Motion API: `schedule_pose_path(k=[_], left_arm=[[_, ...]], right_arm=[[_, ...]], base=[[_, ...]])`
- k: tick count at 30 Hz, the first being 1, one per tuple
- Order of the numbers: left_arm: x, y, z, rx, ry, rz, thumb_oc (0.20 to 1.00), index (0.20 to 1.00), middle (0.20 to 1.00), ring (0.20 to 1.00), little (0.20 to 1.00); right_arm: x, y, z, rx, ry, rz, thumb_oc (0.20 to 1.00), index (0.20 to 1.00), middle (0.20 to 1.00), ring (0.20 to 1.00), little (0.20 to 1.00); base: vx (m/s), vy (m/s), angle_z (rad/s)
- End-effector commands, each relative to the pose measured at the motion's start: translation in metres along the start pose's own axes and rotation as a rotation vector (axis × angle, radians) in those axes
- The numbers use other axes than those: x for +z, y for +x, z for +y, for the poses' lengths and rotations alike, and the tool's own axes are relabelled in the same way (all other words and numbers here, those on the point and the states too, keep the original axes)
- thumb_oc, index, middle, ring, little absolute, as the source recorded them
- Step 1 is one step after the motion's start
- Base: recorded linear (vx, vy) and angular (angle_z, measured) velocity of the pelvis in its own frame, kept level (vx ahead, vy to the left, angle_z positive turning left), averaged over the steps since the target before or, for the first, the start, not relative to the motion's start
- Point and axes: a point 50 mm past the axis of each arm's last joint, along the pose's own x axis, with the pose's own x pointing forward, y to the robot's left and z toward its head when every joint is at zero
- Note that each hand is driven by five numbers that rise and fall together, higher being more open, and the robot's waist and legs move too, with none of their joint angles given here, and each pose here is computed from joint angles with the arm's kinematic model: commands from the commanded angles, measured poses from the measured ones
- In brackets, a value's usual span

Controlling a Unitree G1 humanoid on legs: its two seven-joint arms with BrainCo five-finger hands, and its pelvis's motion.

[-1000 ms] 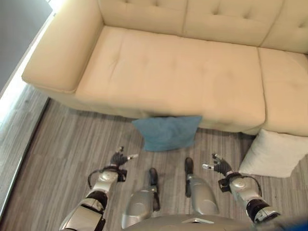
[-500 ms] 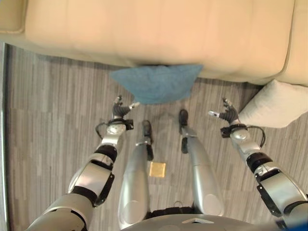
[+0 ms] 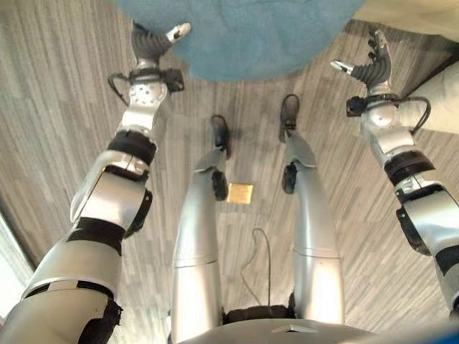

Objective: Pick up all the scattered cushions and arrange them neatly on the sofa.

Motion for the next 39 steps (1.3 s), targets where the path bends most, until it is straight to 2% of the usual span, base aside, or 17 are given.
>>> schedule_pose_path(k=[1,4,11,14,25,26,27,29,30,32,35,39], left_arm=[[-0.052,-0.026,0.021,0.034,0.018,0.11,1.0,1.0,1.0,1.0,1.0],[-0.03,-0.019,-0.006,-0.044,0.0,0.036,1.0,1.0,1.0,1.0,1.0],[-0.016,-0.018,-0.022,-0.101,-0.022,-0.017,1.0,1.0,1.0,1.0,1.0],[-0.006,-0.018,-0.032,-0.134,-0.042,-0.051,1.0,1.0,1.0,1.0,1.0],[0.024,-0.019,-0.069,-0.214,-0.117,-0.128,1.0,1.0,1.0,1.0,1.0],[0.026,-0.019,-0.07,-0.213,-0.133,-0.129,1.0,1.0,1.0,1.0,1.0],[0.026,-0.019,-0.07,-0.214,-0.146,-0.133,0.777,0.777,0.777,0.777,0.777],[0.028,-0.021,-0.072,-0.216,-0.17,-0.139,0.256,0.256,0.256,0.256,0.256],[0.028,-0.021,-0.072,-0.215,-0.17,-0.138,0.2,0.2,0.2,0.2,0.2],[0.026,-0.025,-0.071,-0.212,-0.222,-0.138,0.2,0.2,0.2,0.2,0.2],[0.018,-0.029,-0.068,-0.215,-0.209,-0.131,0.2,0.2,0.2,0.2,0.2],[0.013,-0.043,-0.075,-0.242,-0.241,-0.141,0.2,0.2,0.2,0.2,0.2]], right_arm=[[-0.045,-0.028,-0.002,0.035,-0.017,0.104,1.0,1.0,1.0,1.0,1.0],[-0.02,-0.009,-0.013,0.028,-0.044,0.031,1.0,1.0,1.0,1.0,1.0],[-0.005,0.001,-0.02,0.036,-0.053,-0.015,1.0,1.0,1.0,1.0,1.0],[0.018,0.01,-0.017,0.065,-0.05,-0.079,1.0,1.0,1.0,1.0,1.0],[0.085,0.019,0.044,0.229,-0.062,-0.248,1.0,1.0,1.0,1.0,1.0],[0.089,0.017,0.051,0.25,-0.049,-0.259,0.893,0.893,0.893,0.893,0.893],[0.093,0.015,0.057,0.268,-0.035,-0.274,0.2,0.2,0.2,0.2,0.2],[0.101,0.009,0.068,0.301,0.005,-0.302,0.2,0.2,0.2,0.2,0.2],[0.101,0.009,0.068,0.302,0.005,-0.302,0.2,0.2,0.2,0.2,0.2],[0.105,-0.001,0.083,0.346,0.075,-0.322,0.2,0.2,0.2,0.2,0.2],[0.102,-0.012,0.093,0.398,0.058,-0.344,0.2,0.2,0.2,0.2,0.2],[0.09,-0.022,0.089,0.398,0.051,-0.357,0.2,0.2,0.2,0.2,0.2]], base=[[0.03,0.037,0.02],[0.01,0.008,0.0],[0.0,-0.019,0.02],[0.0,-0.055,0.03],[0.0,-0.035,0.05],[0.01,-0.034,0.01],[0.01,-0.036,0.01],[0.01,-0.019,0.01],[0.0,0.0,0.0],[0.0,-0.044,0.02],[0.0,-0.016,0.01],[-0.01,-0.026,0.03]])
